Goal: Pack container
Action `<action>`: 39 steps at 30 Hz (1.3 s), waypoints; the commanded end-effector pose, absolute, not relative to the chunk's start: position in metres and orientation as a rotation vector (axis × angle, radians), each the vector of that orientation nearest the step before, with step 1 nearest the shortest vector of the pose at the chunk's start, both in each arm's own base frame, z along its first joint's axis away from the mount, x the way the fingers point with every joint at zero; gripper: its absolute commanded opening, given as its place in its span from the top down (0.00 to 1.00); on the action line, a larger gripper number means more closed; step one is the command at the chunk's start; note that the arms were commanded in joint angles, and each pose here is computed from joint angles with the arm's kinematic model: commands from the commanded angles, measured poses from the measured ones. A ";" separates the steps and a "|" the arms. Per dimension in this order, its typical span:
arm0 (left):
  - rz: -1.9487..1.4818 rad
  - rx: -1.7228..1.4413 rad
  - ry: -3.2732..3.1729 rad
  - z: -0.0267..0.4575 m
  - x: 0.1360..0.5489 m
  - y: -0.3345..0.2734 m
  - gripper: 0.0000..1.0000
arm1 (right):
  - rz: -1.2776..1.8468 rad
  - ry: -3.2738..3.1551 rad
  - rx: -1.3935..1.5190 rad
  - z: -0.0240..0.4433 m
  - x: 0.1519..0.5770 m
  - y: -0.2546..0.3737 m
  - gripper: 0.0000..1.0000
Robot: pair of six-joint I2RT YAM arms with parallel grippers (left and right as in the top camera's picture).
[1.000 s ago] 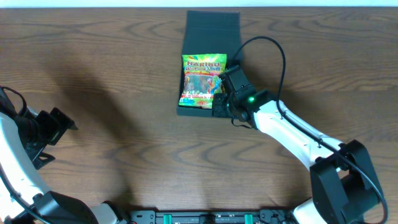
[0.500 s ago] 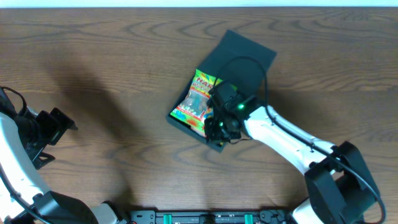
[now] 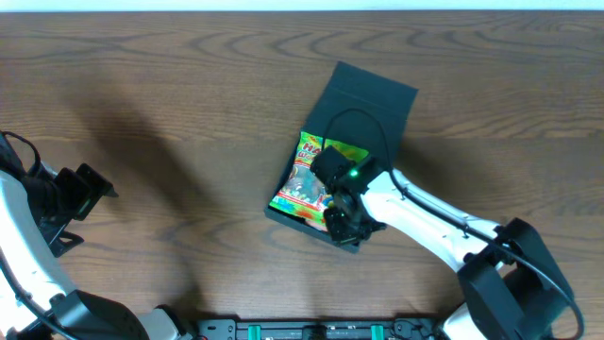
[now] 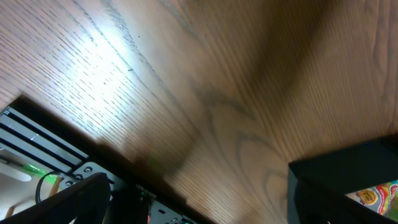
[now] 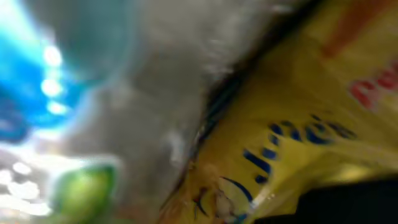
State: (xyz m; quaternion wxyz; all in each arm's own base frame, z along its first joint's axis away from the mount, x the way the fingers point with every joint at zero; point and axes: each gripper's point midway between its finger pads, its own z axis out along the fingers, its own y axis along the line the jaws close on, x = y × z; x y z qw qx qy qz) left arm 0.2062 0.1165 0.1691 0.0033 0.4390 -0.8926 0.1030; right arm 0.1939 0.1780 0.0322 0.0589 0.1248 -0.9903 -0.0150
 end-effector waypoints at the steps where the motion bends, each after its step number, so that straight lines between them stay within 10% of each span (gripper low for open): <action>1: 0.315 1.386 -2.806 0.172 0.206 0.119 0.05 | 0.018 -3.053 0.370 0.041 0.206 0.157 0.99; 13: 0.314 1.385 -2.807 0.172 0.206 0.119 0.05 | -0.569 -3.274 0.110 0.140 0.225 0.146 0.94; 23: 0.315 1.385 -2.807 0.172 0.206 0.119 0.05 | -0.350 -3.339 -0.431 0.112 0.282 0.080 0.64; 39: 0.314 1.385 -2.807 0.172 0.206 0.119 0.05 | -0.366 -3.293 -0.487 0.061 0.317 0.106 0.66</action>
